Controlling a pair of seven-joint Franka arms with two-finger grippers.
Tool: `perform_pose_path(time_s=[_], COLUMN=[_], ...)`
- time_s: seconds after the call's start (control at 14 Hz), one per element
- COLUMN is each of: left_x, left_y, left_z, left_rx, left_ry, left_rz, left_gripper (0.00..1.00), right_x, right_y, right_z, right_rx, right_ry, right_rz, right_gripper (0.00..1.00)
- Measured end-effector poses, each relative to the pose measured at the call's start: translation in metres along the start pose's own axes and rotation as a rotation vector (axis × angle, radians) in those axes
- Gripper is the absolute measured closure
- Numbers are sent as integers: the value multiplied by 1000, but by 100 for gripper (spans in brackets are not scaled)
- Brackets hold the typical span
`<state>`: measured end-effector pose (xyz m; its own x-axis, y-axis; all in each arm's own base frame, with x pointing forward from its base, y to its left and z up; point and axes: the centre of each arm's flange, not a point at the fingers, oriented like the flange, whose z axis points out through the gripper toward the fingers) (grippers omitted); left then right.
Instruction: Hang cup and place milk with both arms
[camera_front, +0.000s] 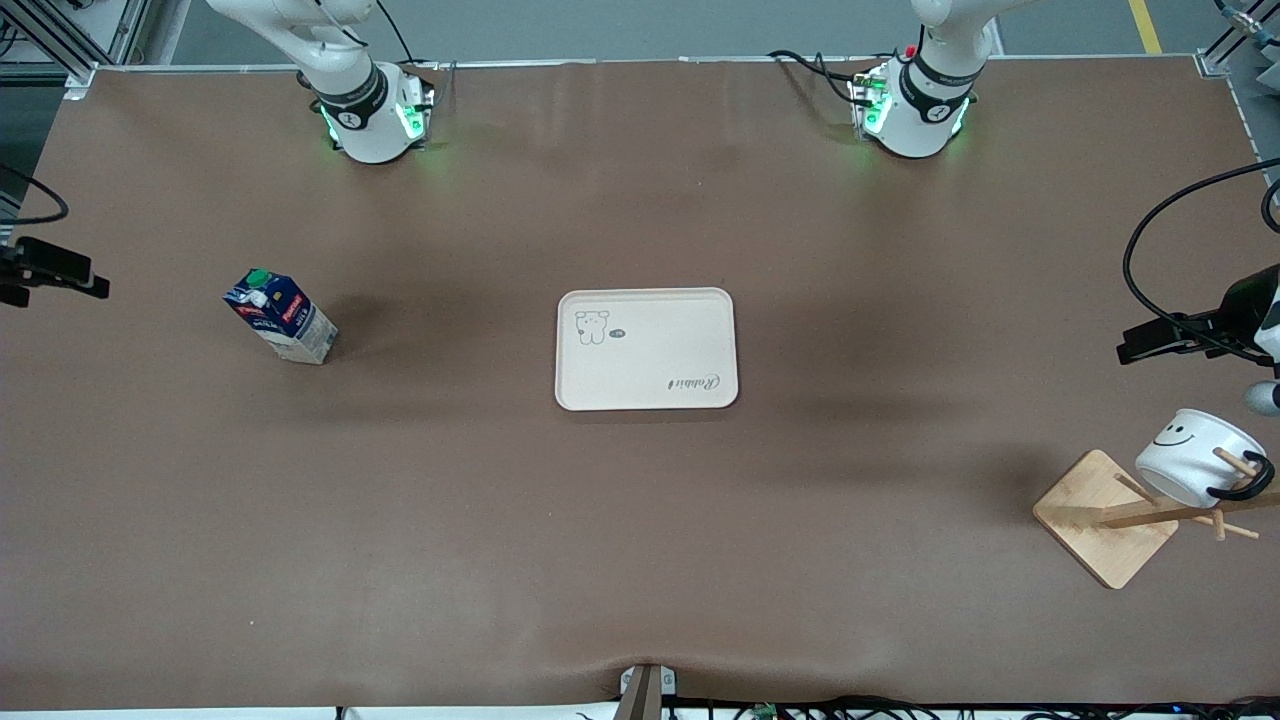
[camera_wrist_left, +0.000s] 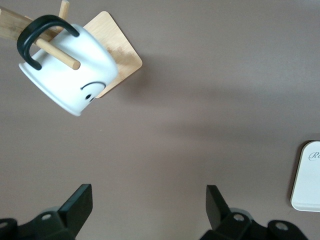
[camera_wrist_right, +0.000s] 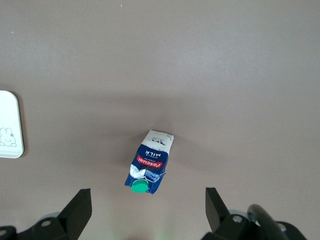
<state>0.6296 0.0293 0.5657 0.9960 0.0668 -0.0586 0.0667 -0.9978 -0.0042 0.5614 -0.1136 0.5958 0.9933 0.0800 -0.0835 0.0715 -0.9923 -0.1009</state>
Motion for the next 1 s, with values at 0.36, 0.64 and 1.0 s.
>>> perform_pose_path(time_s=[0.36, 0.64, 1.0], left_x=[-22, -45, -73], left_y=[16, 60, 73], left_z=[-26, -44, -42], left_rx=[22, 66, 76], left_ry=[-13, -12, -13], left_rz=[20, 73, 85], left_gripper=[0, 0, 0], right_x=[-23, -44, -59], right_y=[-33, -45, -51], right_z=[-23, -11, -8], right_rx=[8, 14, -26], right_ry=[0, 3, 30], right_rz=[208, 219, 209], right_gripper=[0, 0, 0])
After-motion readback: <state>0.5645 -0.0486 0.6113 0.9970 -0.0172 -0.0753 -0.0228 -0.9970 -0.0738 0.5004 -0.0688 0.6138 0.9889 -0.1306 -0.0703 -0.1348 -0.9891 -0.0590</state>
